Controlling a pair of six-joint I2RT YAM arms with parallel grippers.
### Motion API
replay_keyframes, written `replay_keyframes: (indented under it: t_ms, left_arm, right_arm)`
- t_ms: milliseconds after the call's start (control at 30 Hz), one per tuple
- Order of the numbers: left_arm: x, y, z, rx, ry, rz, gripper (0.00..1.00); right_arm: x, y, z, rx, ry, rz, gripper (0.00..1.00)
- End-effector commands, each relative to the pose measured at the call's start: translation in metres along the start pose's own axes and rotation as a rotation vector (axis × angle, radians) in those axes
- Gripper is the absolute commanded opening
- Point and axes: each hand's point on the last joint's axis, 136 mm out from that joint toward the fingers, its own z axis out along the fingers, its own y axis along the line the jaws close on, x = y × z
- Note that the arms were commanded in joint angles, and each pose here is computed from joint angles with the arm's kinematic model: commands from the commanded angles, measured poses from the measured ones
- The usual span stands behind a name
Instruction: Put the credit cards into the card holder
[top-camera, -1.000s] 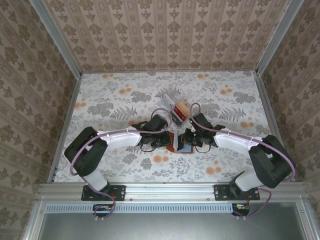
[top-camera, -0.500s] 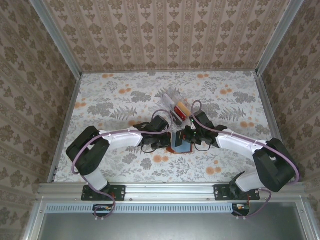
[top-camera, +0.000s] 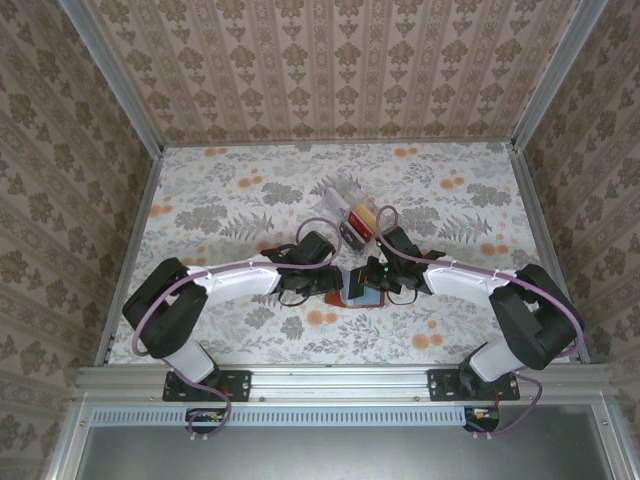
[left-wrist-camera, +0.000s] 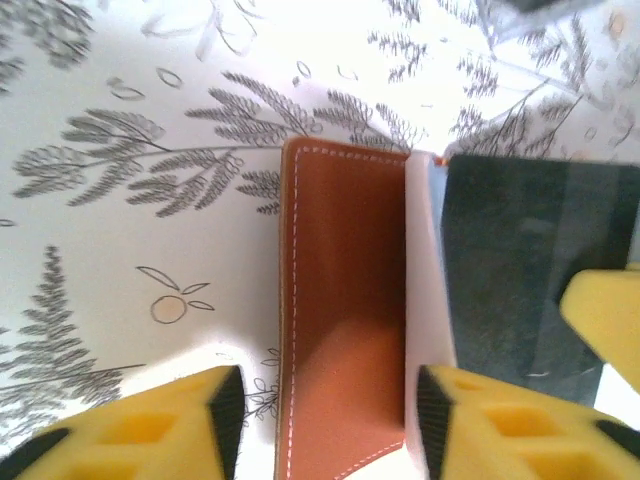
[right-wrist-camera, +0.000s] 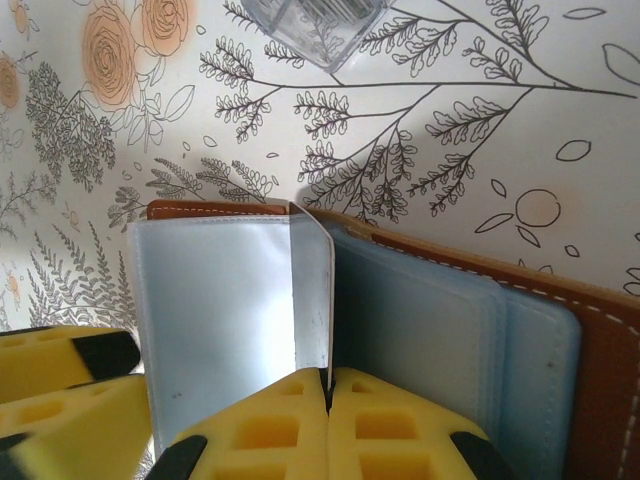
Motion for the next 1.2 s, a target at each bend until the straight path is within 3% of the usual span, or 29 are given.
replay_keyframes:
  t_ms: [0,100,233,633,900,1167]
  left_arm:
    - [-0.004,0.011,-0.011,-0.055,-0.056,0.003,0.61]
    - [-0.006,0.006,-0.011,-0.03,-0.071,0.018,0.7]
    - [-0.006,-0.003,-0.003,-0.01,-0.034,0.045,0.67]
    - [0.002,0.014,0.021,-0.095,0.044,0.064,0.25]
    - [0.009,0.021,0.026,-0.111,0.068,0.063,0.19]
    - [0.014,0.026,0.03,-0.131,0.087,0.062,0.17]
  right_arm:
    - [0.018,-0.024,0.009,0.083,0.05,0.013,0.0]
    - [0.018,-0.025,0.009,0.085,0.051,0.012,0.0]
    - [0.017,-0.023,0.008,0.077,0.049,0.011,0.0]
    - [0.007,-0.006,-0.014,-0.013,0.001,0.027,0.0]
    - [0.019,-0.012,0.002,-0.075,0.051,0.061,0.0]
    - [0.03,-0.029,0.017,-0.048,0.079,0.089,0.0]
